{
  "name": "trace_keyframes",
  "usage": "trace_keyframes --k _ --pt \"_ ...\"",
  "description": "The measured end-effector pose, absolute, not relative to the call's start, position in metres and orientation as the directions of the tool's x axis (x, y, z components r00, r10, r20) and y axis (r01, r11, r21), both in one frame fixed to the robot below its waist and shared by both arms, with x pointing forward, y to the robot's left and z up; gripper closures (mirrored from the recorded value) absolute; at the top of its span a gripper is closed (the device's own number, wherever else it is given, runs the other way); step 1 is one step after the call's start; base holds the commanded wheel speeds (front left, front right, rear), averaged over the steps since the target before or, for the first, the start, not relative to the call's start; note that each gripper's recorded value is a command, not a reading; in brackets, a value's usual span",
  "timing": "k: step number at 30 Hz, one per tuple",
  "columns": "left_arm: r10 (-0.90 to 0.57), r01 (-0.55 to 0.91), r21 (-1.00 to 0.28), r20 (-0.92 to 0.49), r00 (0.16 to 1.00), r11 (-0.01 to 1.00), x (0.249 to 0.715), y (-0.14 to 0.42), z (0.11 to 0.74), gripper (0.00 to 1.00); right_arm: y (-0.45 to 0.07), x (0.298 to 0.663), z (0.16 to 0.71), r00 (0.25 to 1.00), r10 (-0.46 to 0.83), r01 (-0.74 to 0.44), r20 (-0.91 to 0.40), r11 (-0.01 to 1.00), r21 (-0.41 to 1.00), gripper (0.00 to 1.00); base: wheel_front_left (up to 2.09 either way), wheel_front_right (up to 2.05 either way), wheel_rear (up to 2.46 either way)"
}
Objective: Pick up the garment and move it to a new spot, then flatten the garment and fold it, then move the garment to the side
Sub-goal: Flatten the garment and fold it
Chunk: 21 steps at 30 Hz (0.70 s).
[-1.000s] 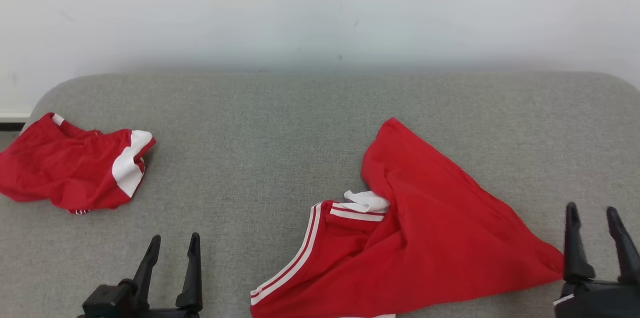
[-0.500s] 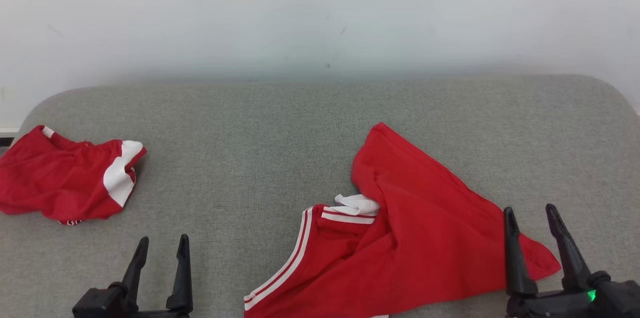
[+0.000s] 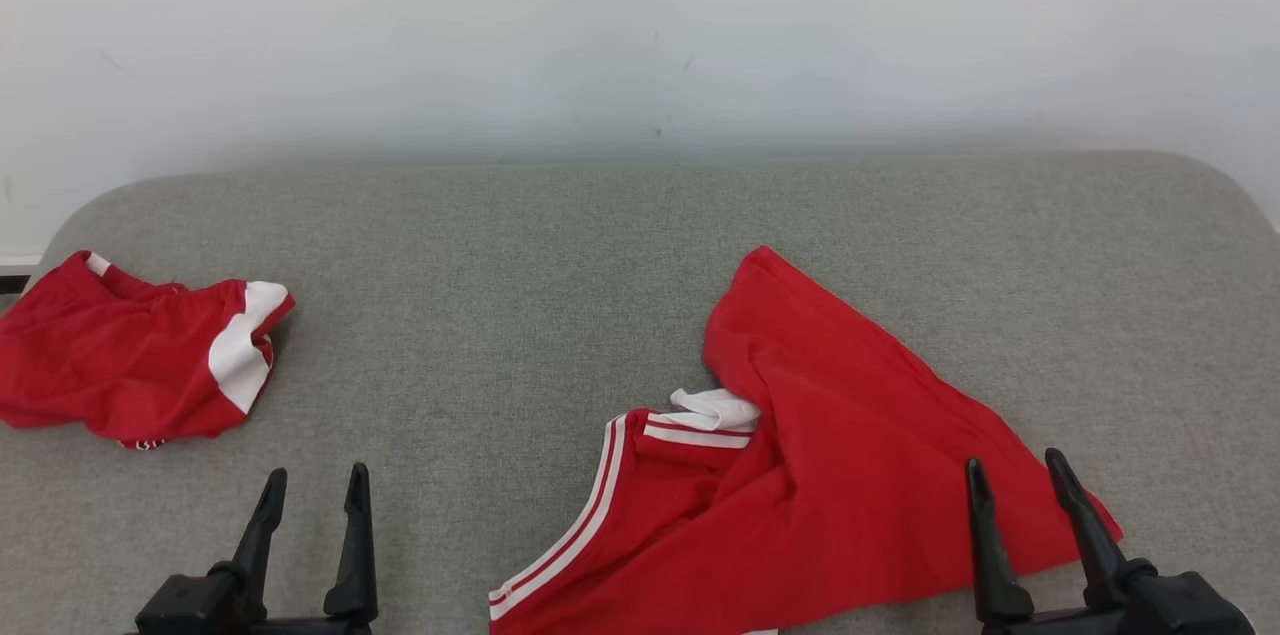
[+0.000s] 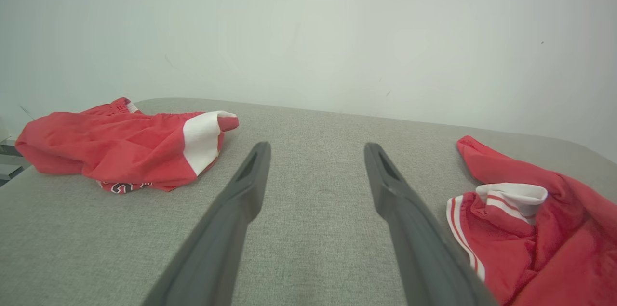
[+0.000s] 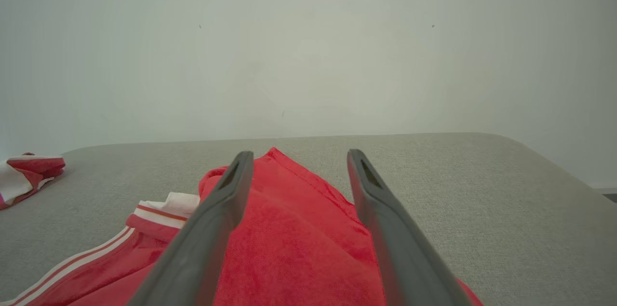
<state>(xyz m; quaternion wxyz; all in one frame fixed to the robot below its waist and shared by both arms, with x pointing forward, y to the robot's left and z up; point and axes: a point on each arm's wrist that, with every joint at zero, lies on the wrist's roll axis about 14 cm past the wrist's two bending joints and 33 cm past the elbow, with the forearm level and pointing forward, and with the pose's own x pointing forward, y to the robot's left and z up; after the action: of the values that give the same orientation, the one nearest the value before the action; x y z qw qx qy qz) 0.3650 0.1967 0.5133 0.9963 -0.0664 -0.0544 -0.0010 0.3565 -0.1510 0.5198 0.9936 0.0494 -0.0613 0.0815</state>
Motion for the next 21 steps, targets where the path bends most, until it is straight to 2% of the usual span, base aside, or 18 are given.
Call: trace_keyframes --k 11,21 --pt "-0.015 0.027 -0.129 0.095 0.995 0.991 0.368 0.19 0.509 0.0 -0.152 0.358 0.507 0.985 0.144 -0.153 0.091 0.983 0.098 0.0 0.0 0.0 0.0" --pt "-0.215 0.226 -0.058 0.16 0.963 0.972 0.415 0.134 0.537 0.0 -0.155 0.365 0.509 0.986 0.131 -0.141 0.099 0.985 0.102 0.0 0.0 0.0 0.0"
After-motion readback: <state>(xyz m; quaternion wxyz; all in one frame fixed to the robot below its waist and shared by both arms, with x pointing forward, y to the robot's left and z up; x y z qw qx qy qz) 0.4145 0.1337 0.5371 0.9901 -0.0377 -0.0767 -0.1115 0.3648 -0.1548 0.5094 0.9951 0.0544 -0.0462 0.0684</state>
